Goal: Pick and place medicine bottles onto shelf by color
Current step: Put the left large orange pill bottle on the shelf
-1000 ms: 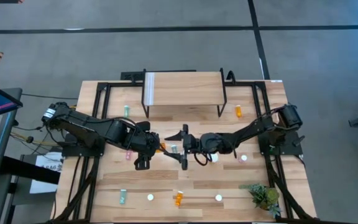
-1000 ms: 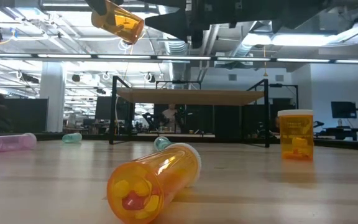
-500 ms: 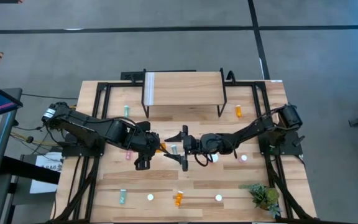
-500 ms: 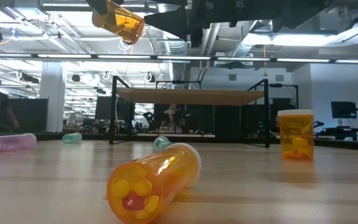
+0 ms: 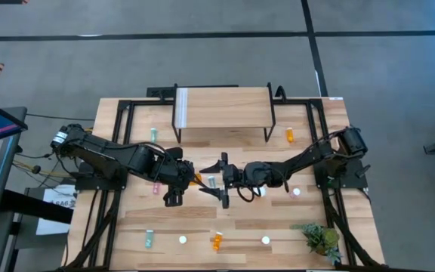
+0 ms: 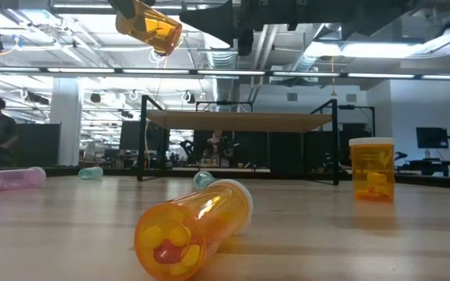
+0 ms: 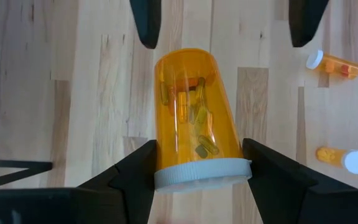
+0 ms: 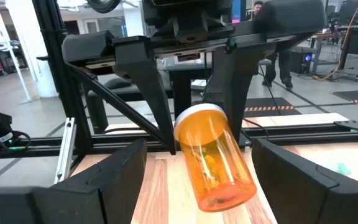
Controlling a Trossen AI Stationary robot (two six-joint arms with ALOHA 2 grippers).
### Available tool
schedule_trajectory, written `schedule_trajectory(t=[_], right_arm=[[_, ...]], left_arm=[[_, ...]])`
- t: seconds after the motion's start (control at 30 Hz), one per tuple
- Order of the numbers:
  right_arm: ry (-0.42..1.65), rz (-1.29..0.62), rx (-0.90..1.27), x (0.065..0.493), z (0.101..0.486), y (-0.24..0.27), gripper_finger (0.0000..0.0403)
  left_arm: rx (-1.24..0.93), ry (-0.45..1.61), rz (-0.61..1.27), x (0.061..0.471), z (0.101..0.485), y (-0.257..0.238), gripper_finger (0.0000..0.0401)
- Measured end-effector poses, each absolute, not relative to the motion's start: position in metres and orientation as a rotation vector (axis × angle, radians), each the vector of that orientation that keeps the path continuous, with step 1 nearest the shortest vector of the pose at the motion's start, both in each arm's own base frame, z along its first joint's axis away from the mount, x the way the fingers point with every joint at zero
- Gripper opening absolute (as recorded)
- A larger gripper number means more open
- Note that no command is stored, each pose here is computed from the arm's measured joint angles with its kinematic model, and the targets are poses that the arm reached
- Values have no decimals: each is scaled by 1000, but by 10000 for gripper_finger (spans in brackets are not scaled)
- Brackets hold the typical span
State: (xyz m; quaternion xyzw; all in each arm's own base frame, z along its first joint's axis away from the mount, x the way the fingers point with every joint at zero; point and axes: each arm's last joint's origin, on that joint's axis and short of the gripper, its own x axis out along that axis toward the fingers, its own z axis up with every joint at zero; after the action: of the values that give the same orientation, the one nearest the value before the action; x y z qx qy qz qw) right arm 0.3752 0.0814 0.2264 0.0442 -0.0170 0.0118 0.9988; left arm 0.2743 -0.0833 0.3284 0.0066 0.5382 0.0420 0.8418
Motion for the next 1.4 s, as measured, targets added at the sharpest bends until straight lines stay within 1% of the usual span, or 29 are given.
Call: schedule_trajectory(t=[0.3,0.6,0.77,1.03,1.4], right_arm=[[-34,23,88,375,226,81,315],[-35,24,86,375,226,81,315],[-32,70,101,375,226,83,315],[9,70,107,375,223,83,315],[47,45,124,375,219,81,350]], left_arm=[[9,1125,84,275,329,-84,206],[19,1093,39,278,330,-89,206],[22,1093,39,278,330,-88,206],[25,1088,35,278,331,-89,206],[36,1077,14,277,331,-95,206]])
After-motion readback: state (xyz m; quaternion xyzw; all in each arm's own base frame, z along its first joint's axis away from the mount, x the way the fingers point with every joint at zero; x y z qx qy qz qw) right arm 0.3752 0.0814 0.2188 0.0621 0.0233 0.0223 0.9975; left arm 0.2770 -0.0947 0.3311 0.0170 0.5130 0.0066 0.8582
